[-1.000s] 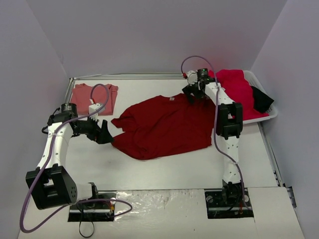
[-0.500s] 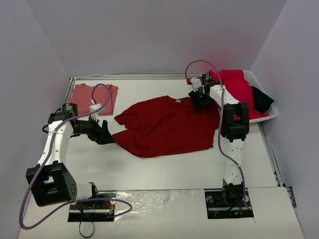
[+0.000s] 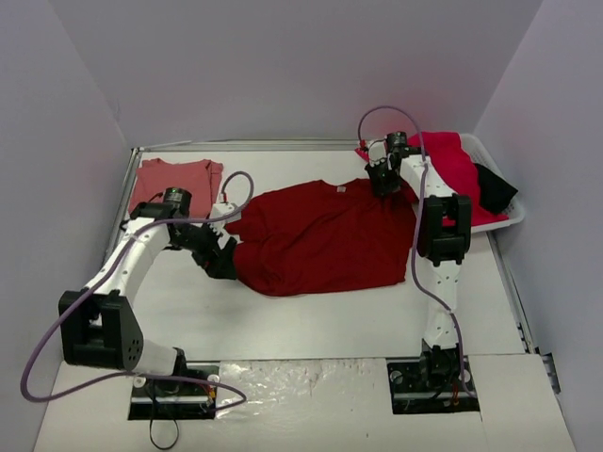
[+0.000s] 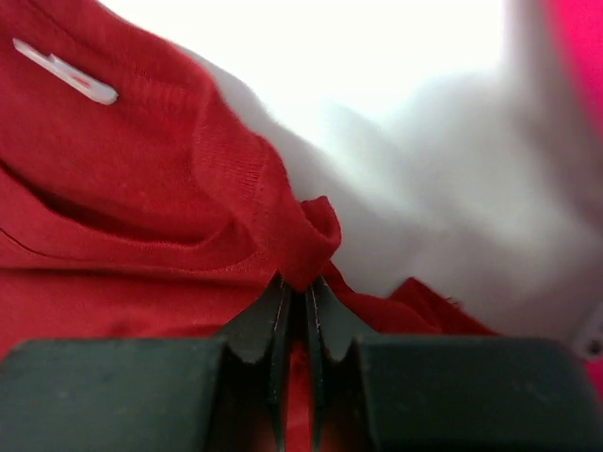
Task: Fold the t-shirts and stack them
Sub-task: Flatten out the tshirt
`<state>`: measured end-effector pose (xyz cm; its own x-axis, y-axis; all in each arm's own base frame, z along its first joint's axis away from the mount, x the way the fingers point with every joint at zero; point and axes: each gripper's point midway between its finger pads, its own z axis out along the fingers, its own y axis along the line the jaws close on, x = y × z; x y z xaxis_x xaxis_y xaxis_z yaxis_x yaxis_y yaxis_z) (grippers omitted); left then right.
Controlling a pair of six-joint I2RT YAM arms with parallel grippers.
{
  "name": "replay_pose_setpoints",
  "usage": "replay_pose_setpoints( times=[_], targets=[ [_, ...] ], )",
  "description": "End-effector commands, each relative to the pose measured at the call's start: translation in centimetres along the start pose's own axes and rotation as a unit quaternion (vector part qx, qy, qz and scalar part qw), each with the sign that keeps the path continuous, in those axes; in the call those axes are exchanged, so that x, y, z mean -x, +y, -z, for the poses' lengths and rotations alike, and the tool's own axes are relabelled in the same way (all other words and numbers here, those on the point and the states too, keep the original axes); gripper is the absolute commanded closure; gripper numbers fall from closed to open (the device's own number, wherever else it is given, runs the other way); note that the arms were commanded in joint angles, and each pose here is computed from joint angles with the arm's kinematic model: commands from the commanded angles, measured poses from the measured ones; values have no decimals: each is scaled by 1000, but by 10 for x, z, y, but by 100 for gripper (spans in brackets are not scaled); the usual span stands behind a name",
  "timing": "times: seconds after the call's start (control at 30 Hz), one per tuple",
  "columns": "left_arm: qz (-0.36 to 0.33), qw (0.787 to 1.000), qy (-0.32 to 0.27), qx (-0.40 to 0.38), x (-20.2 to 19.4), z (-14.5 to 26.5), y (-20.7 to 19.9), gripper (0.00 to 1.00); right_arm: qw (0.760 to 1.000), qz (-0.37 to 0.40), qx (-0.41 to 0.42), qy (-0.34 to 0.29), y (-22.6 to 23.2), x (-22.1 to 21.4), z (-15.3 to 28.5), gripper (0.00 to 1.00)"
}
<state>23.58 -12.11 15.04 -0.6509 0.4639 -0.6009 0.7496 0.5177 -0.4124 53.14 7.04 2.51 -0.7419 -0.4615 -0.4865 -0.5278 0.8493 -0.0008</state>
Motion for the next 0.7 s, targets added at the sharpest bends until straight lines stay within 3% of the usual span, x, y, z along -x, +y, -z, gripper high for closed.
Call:
replay_pose_setpoints(
  times=[0.0, 0.2, 0.37, 0.67],
  targets=[
    [-38, 997, 40, 60, 3, -19, 22, 10, 999, -28, -23, -15, -15, 18, 12, 100],
    [-76, 987, 109, 95, -6, -62, 51, 6, 999, -27, -27, -4, -18, 12, 3, 100],
    [-93, 977, 126, 147, -1, -87, 76, 3, 999, -29, -16, 11, -13, 0, -6, 100],
    [-104, 979, 139, 110, -4, -132, 67, 2, 999, -25, -17, 29, -12, -14, -10, 100]
  ],
)
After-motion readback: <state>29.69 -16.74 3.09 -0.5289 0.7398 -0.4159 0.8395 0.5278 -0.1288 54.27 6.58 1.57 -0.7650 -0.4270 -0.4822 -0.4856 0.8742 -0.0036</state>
